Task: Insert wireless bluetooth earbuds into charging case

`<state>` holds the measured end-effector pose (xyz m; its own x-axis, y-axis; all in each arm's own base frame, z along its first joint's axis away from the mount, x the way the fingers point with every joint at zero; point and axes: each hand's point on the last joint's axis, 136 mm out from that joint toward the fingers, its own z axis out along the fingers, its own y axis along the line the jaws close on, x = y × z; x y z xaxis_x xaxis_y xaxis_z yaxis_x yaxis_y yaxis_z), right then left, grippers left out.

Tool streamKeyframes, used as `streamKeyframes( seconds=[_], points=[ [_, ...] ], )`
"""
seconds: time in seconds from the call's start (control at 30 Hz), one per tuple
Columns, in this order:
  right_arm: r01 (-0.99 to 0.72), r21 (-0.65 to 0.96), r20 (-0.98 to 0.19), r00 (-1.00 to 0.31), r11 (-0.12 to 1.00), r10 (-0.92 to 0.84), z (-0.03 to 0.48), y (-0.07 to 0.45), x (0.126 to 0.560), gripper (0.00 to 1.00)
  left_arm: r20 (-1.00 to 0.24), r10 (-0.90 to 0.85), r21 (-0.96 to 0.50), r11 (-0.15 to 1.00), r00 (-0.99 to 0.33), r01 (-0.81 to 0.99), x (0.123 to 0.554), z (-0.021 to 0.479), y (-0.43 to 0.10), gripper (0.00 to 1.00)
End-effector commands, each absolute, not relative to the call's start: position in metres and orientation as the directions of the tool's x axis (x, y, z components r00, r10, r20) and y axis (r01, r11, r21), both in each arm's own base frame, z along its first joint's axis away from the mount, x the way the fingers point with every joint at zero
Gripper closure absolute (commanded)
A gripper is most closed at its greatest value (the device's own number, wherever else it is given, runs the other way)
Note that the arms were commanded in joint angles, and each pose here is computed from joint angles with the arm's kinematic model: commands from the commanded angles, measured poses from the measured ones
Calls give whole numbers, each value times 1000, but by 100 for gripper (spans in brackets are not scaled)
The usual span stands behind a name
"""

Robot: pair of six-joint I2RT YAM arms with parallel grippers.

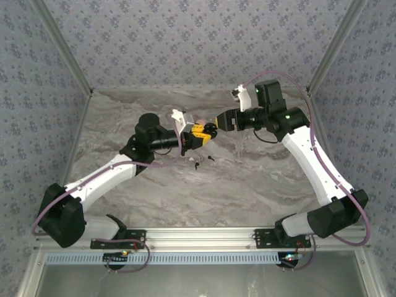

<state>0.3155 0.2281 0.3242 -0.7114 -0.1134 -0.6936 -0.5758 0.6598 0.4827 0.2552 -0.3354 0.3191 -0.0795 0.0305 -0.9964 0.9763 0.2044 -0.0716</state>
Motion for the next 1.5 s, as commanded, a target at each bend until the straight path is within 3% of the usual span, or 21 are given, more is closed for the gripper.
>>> streamKeyframes(
  seconds=[0.0, 0.2, 0.5, 0.93, 1.47],
  points=[
    [-523, 485, -680, -729, 701, -74, 326, 216, 319, 43, -999, 16, 48, 204, 45, 978, 248, 347, -333, 84],
    [-343, 506, -599, -800, 791, 35, 293, 178, 334, 43, -997, 36, 78, 220, 72, 972, 249, 345, -330, 84],
    [-258, 521, -447, -895, 813, 2, 218, 176, 318, 43, -996, 52, 78, 225, 68, 971, 238, 342, -322, 84],
    [-288, 524, -303, -942, 802, -141, 128, 219, 300, 53, -998, 63, 29, 233, 15, 972, 210, 328, -307, 83],
    [-381, 415, -280, -917, 826, -282, 77, 257, 326, 61, -997, 58, -37, 293, -56, 955, 200, 308, -289, 83]
  ],
)
